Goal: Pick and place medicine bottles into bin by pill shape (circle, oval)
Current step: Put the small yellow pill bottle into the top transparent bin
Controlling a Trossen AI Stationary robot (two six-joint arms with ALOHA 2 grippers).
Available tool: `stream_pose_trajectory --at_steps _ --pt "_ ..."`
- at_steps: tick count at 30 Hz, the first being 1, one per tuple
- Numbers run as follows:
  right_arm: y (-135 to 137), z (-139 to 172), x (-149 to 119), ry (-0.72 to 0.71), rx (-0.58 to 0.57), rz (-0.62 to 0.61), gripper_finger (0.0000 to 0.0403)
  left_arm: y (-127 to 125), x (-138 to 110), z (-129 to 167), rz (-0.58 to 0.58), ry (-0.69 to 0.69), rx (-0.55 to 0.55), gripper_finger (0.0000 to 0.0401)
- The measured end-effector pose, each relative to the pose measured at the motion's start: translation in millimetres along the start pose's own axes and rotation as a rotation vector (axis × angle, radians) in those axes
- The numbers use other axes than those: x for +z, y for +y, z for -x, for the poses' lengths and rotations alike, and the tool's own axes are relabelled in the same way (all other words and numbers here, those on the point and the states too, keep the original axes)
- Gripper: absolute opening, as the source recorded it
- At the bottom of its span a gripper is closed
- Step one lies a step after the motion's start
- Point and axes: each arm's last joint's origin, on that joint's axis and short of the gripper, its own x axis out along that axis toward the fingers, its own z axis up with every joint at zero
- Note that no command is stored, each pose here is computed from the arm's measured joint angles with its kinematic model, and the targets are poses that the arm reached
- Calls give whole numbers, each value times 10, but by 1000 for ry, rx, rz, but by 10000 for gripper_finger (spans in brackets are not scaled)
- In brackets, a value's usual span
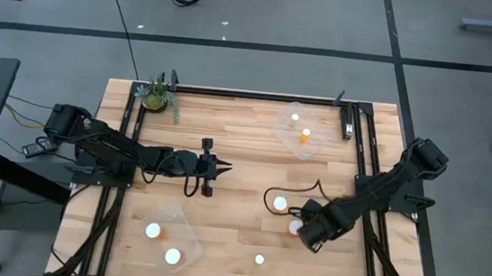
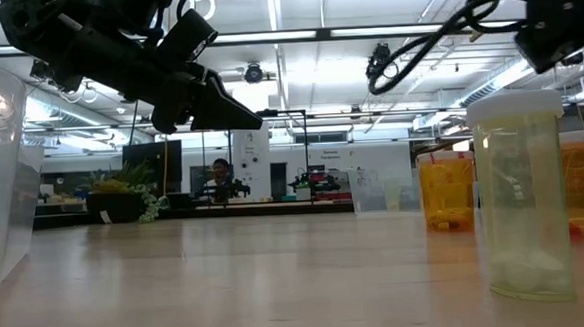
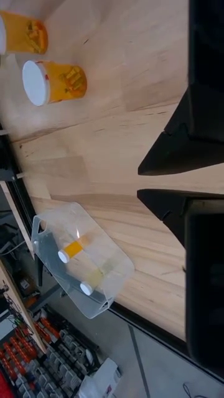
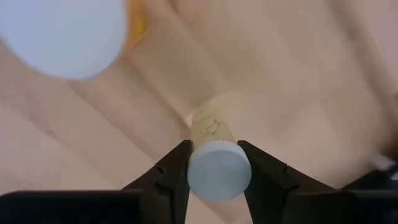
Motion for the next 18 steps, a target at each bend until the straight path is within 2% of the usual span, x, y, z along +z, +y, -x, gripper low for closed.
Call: stream_pose_trajectory --at_steps 18 --pt "-648 483 528 -133 18 -10 130 0 -1 0 0 1 0 57"
